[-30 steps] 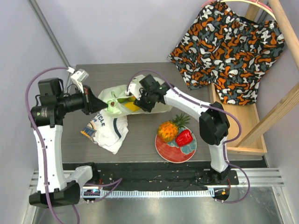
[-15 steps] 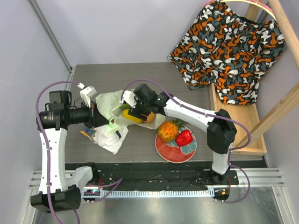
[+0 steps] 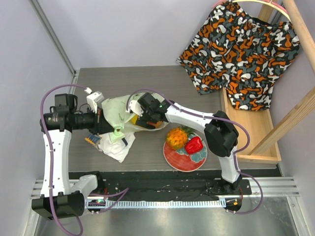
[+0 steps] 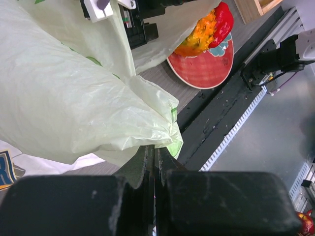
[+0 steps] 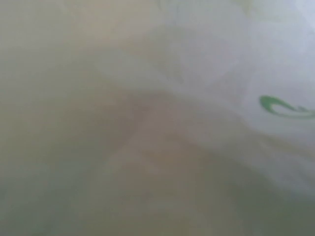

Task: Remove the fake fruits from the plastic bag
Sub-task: Adjust the plastic bag at the center of the board, then take out the fake fruit from the plastic bag.

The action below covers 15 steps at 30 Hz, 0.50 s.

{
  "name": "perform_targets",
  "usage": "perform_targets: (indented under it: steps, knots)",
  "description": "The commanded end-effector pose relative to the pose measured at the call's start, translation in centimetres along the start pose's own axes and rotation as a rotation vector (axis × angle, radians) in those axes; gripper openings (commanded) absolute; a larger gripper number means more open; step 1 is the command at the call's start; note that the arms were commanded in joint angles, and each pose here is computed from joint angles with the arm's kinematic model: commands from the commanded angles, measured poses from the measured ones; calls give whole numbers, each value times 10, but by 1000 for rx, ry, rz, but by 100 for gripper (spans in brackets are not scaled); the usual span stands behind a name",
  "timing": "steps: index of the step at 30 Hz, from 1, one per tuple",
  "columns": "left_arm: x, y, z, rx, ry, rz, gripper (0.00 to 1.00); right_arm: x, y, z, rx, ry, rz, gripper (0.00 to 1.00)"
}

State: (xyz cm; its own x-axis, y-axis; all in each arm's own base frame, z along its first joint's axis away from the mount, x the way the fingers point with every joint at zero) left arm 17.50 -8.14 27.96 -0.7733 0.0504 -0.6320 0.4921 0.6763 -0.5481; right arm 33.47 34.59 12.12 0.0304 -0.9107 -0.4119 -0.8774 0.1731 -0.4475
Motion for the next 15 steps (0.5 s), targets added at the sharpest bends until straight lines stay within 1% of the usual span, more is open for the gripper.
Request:
perform_targets:
  steps: [1,4,5,6,7,8,9,10,12,13,15]
  knots:
    - [-7,0,0,17,-18,20,0,11,5,13,5,51,-35,96]
    - [-7,1,2,20,-18,10,0,23,11,27,-12,109,-45,96]
    - [-8,1,2,24,-20,14,0,27,13,28,-19,128,-51,93]
    - [-8,1,3,26,-22,10,0,28,13,29,-24,129,-53,91]
    - [-9,2,3,28,-26,7,0,26,14,27,-37,117,-58,86]
    - [-9,2,4,29,-28,8,0,24,13,25,-52,102,-68,75]
    - [-9,2,4,31,-28,4,0,16,11,21,-64,72,-68,69]
    - [-10,3,5,31,-33,8,0,12,8,15,-72,55,-71,55]
    - [-12,5,6,34,-30,4,0,-2,-5,3,-55,15,-83,45]
    - [-14,6,7,34,-30,4,0,-10,-8,-9,-58,-16,-89,37]
    - [-17,7,8,36,-32,5,0,-28,-19,-29,-61,-86,-129,30]
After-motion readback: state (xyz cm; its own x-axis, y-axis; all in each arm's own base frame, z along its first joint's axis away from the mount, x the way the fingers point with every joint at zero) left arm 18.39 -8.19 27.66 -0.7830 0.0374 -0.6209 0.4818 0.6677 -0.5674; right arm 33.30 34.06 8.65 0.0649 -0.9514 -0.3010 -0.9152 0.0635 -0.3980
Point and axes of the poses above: each gripper's point midway between its finger pads, its own z axis out along the fingers, its own y axis along the line the jaws close on, x = y × z, the point moved 3 cm from there along -z, back along the fingers, and after that the axes turned 8 degrees about -z, right-handed, at the moved point
